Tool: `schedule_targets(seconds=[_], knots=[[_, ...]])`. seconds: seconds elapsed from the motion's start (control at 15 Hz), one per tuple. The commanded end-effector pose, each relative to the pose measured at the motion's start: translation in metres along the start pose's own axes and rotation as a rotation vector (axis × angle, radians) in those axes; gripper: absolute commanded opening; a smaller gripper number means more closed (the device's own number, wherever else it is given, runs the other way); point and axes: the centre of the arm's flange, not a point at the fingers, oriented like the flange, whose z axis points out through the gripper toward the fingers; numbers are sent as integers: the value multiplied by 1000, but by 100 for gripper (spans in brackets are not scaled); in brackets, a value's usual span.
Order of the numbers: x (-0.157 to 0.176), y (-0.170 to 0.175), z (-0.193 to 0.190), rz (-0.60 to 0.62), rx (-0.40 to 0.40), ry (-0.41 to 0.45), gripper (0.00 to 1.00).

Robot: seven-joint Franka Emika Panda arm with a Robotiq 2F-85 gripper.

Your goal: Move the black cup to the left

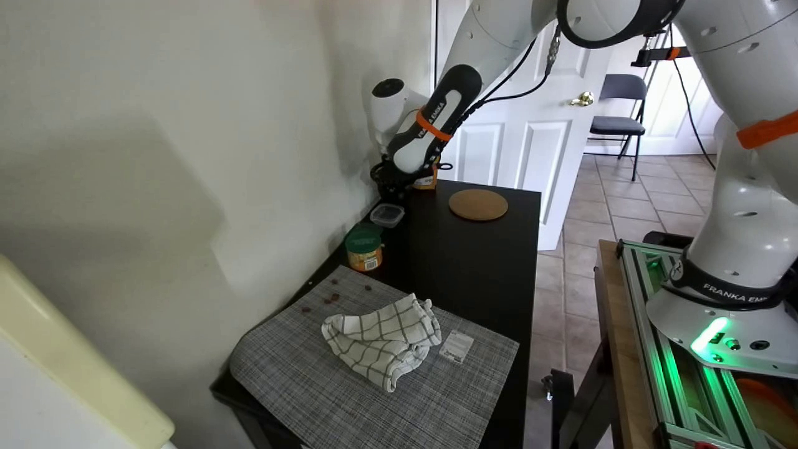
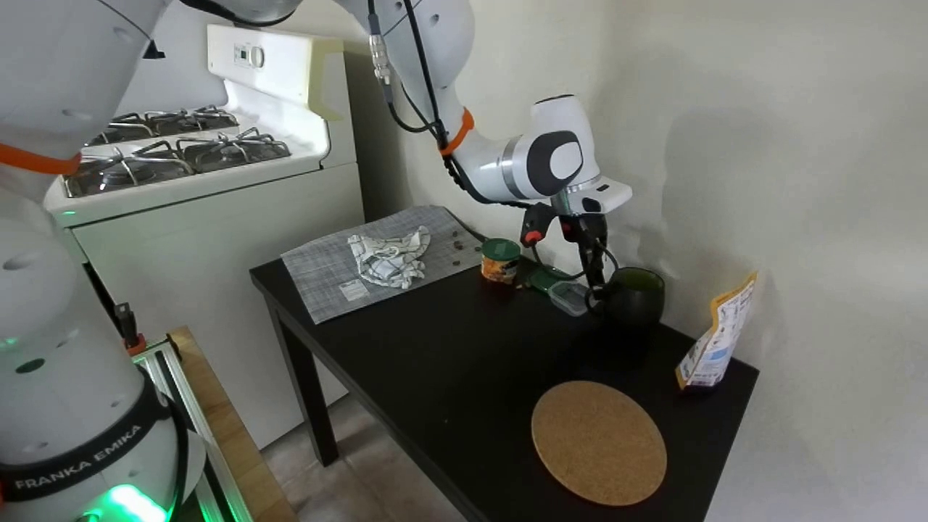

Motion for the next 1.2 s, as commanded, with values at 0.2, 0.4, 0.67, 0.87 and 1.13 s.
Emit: schedule_targets(seconds=[0.2,0.4,0.67,0.87,1.13], knots=[[-57,36,-42,108,-79,59,6],[-76,58,-66,109,-72,83,6],[-104,66,-100,29,-1,113,6],[-125,65,-123,-21,82,114,6],[-154,61,-146,-91,213,97,6]])
